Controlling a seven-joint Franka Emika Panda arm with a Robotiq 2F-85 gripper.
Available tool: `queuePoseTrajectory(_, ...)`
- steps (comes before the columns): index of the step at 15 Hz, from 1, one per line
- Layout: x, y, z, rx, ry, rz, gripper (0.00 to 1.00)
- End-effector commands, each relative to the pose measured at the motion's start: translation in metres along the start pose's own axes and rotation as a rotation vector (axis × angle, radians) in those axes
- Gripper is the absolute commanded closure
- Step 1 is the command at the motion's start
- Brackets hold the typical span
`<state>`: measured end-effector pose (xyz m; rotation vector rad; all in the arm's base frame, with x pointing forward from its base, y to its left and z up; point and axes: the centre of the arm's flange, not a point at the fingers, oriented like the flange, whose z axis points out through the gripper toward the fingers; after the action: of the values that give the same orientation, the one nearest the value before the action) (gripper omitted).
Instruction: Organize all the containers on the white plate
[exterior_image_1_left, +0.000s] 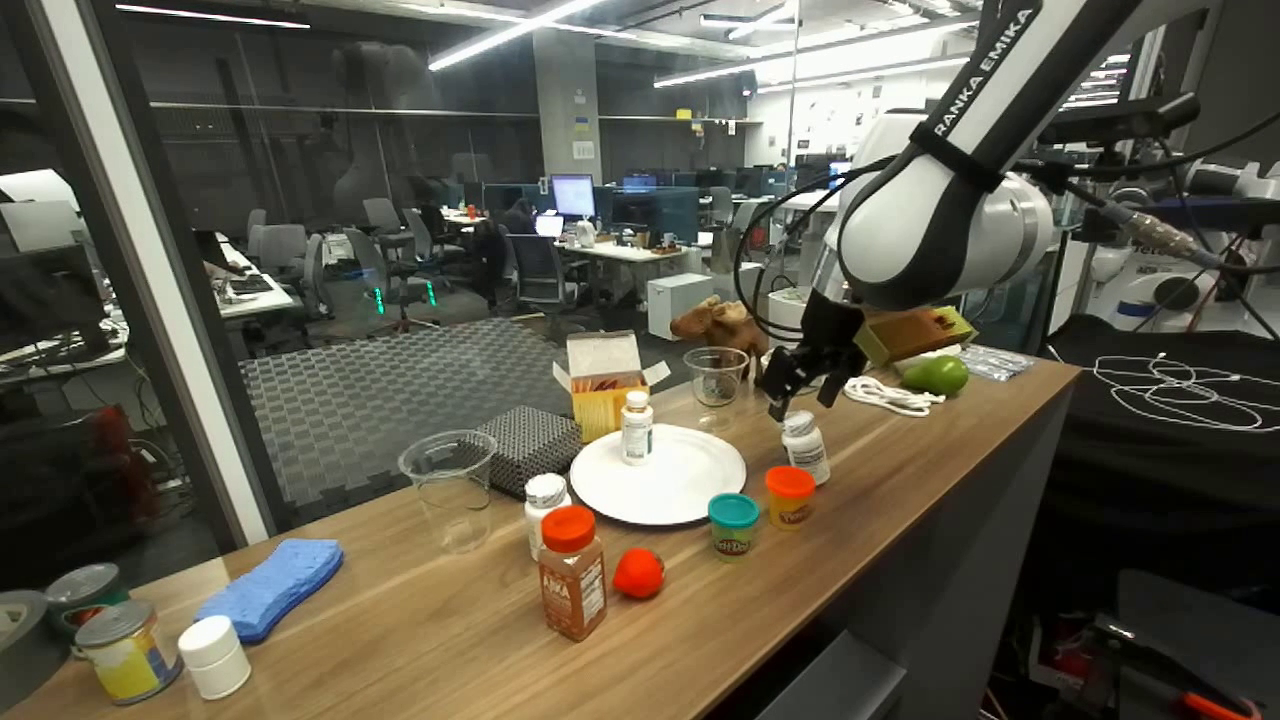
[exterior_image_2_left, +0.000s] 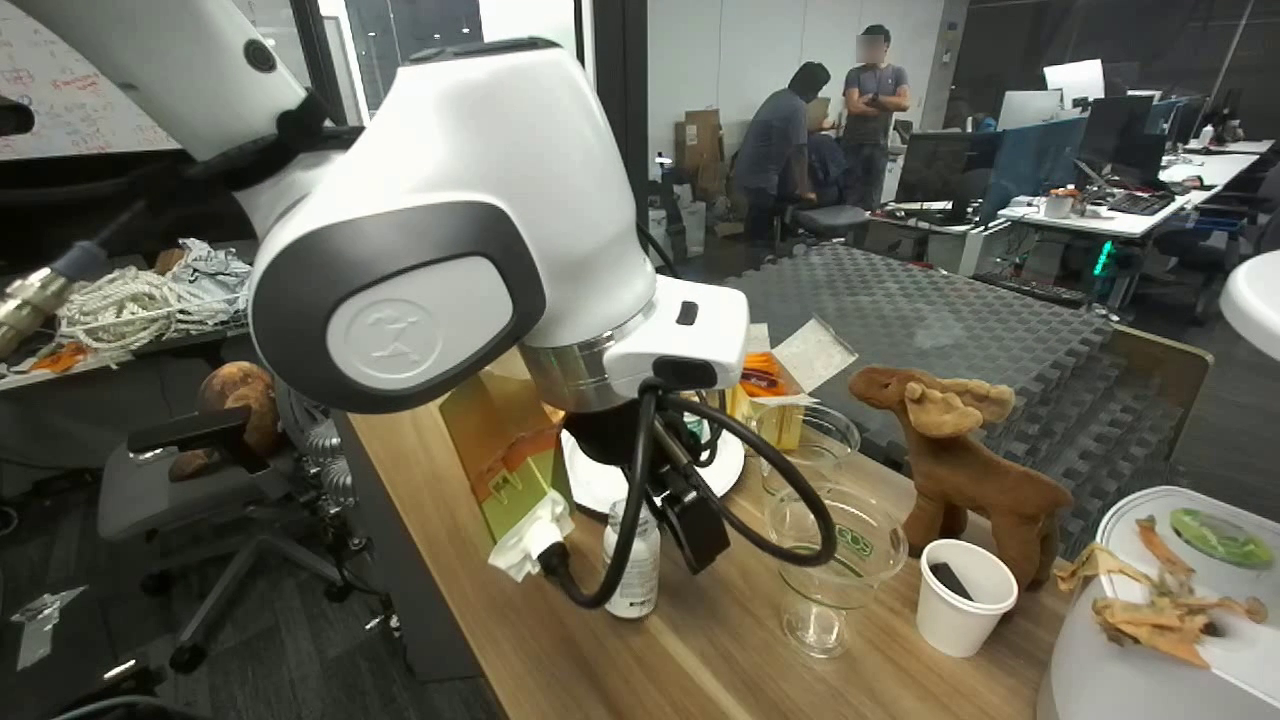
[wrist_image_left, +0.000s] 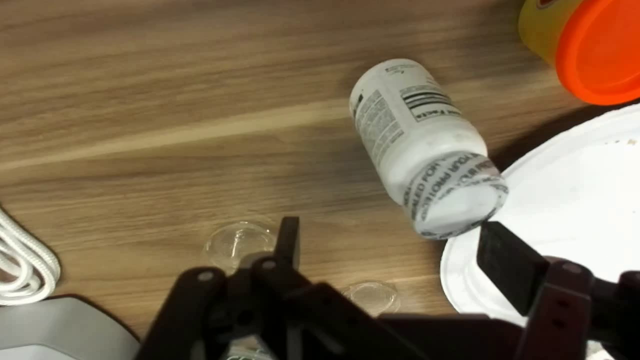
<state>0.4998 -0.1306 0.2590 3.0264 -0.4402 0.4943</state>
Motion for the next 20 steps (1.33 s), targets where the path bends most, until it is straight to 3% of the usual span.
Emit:
queuePoseTrajectory(1,-0.004,-0.006,-0.012,-0.015,0.045,0.012,0.00)
queuePoseTrajectory(8,-0.013,-0.008,-0.008,-0.014,0.000,0.021,0.00)
queuePoseTrajectory(19,-0.021,-0.017,-0.005,-0.103,-0.090,0.058,0.01)
queuePoseTrajectory(20,-0.022,-0.020,-0.004,-0.104,-0.107,0.057,0.26)
